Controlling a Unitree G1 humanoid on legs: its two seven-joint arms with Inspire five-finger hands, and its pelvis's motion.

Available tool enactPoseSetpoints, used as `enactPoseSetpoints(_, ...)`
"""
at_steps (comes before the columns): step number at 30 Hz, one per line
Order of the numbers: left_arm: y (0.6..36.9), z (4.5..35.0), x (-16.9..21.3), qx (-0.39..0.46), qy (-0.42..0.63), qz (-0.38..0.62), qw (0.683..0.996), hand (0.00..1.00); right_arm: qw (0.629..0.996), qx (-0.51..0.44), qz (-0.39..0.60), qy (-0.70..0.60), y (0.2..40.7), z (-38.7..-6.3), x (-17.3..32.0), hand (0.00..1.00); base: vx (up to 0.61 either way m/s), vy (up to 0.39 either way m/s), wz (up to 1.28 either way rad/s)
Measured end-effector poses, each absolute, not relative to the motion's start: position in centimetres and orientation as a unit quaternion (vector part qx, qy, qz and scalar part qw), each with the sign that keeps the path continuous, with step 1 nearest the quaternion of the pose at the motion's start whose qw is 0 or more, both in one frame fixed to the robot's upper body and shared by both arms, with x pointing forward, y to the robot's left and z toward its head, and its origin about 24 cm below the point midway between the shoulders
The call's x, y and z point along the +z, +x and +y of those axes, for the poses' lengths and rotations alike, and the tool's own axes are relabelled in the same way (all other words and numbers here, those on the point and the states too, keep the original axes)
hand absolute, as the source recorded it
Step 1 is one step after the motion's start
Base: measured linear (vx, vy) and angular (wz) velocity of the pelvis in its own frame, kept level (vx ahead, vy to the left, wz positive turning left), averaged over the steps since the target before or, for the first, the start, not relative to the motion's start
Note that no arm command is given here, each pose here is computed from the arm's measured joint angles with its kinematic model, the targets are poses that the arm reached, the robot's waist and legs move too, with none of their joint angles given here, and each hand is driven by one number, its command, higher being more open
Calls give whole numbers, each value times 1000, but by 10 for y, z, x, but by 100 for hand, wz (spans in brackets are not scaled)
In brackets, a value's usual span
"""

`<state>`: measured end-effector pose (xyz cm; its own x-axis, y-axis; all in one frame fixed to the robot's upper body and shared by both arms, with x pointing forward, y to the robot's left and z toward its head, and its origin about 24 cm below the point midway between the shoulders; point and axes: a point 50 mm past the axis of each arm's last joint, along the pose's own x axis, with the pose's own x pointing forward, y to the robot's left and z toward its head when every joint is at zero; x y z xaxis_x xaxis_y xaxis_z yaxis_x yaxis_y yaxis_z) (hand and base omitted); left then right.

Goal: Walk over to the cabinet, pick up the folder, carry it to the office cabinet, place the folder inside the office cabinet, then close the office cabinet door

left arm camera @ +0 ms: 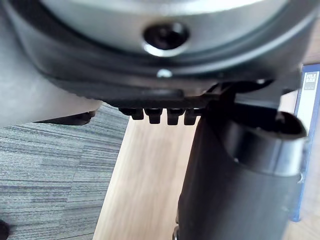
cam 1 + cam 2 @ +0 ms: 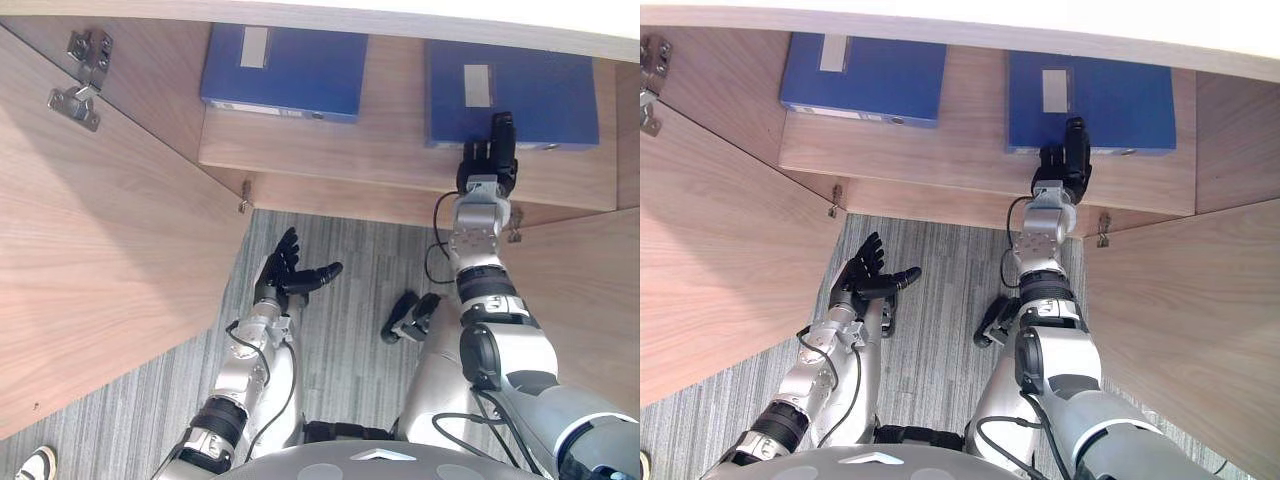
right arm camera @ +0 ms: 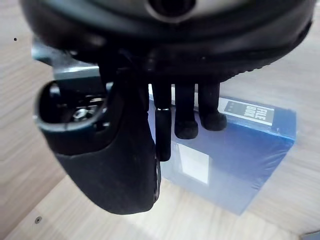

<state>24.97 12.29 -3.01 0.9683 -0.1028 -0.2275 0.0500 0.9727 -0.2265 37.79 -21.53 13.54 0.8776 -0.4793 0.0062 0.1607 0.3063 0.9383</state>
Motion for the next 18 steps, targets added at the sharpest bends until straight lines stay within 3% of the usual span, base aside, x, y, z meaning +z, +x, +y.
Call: enactPoseSetpoints(18,254,117,-29,-41,-127,124,983,100,787,-219,-170,552,377,-233,144,0,18,-1,6)
